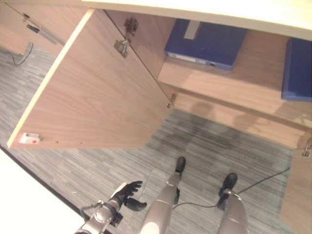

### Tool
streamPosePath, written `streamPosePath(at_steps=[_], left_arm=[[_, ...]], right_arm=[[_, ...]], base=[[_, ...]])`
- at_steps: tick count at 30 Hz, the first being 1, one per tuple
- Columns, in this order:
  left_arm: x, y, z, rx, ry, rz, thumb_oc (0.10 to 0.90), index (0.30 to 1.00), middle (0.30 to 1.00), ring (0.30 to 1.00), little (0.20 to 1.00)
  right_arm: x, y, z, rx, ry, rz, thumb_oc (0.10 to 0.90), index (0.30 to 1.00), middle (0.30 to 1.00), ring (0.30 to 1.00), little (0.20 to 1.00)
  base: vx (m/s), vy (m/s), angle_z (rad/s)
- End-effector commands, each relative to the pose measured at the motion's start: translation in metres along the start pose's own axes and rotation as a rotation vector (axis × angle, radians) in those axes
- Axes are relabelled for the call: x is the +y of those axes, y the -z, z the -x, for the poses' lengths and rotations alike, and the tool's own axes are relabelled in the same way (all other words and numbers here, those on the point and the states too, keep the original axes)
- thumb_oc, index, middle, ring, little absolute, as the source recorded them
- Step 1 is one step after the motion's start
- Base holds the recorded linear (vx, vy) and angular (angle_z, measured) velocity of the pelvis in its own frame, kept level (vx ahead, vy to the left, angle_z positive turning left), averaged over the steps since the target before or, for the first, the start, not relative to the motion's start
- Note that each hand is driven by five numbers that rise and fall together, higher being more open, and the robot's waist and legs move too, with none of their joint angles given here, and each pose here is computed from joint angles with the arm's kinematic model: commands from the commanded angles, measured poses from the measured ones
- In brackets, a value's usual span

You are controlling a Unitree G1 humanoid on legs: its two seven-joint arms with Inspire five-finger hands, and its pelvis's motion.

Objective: Put the empty folder in the office cabinet

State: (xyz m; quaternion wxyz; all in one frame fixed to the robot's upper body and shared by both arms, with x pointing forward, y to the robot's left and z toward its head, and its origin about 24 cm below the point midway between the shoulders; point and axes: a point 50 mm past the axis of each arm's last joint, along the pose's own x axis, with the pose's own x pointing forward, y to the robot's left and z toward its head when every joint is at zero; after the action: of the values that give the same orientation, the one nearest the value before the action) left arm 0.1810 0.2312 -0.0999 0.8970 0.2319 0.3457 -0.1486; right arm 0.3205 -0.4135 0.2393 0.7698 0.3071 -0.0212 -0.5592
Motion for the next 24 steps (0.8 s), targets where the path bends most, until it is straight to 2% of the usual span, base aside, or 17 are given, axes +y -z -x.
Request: streamPosePath(at_steps=[1,12,19,24], left_arm=[[0.024,0.006,0.003,0.030,-0.071,-0.026,0.800,0.900,0.900,0.900,0.900],[0.027,0.007,0.001,0.049,-0.096,-0.014,0.800,0.900,0.900,0.900,0.900],[0.032,0.009,-0.001,0.075,-0.114,-0.022,0.800,0.900,0.900,0.900,0.900],[0.034,0.009,-0.001,0.076,-0.120,-0.037,0.800,0.900,0.900,0.900,0.900]], right_arm=[[-0.011,-0.032,-0.007,-0.155,-0.030,-0.003,0.800,0.900,0.900,0.900,0.900],[-0.012,0.003,-0.010,-0.062,-0.051,0.007,0.800,0.900,0.900,0.900,0.900],[0.012,0.049,0.005,0.053,-0.166,-0.037,0.800,0.900,0.900,0.900,0.900],[0.033,0.050,0.018,0.047,-0.251,-0.046,0.800,0.900,0.900,0.900,0.900]], base=[[0.01,-0.031,-0.02],[0.00,-0.010,0.01],[-0.01,-0.013,-0.04],[0.00,-0.001,-0.01]])
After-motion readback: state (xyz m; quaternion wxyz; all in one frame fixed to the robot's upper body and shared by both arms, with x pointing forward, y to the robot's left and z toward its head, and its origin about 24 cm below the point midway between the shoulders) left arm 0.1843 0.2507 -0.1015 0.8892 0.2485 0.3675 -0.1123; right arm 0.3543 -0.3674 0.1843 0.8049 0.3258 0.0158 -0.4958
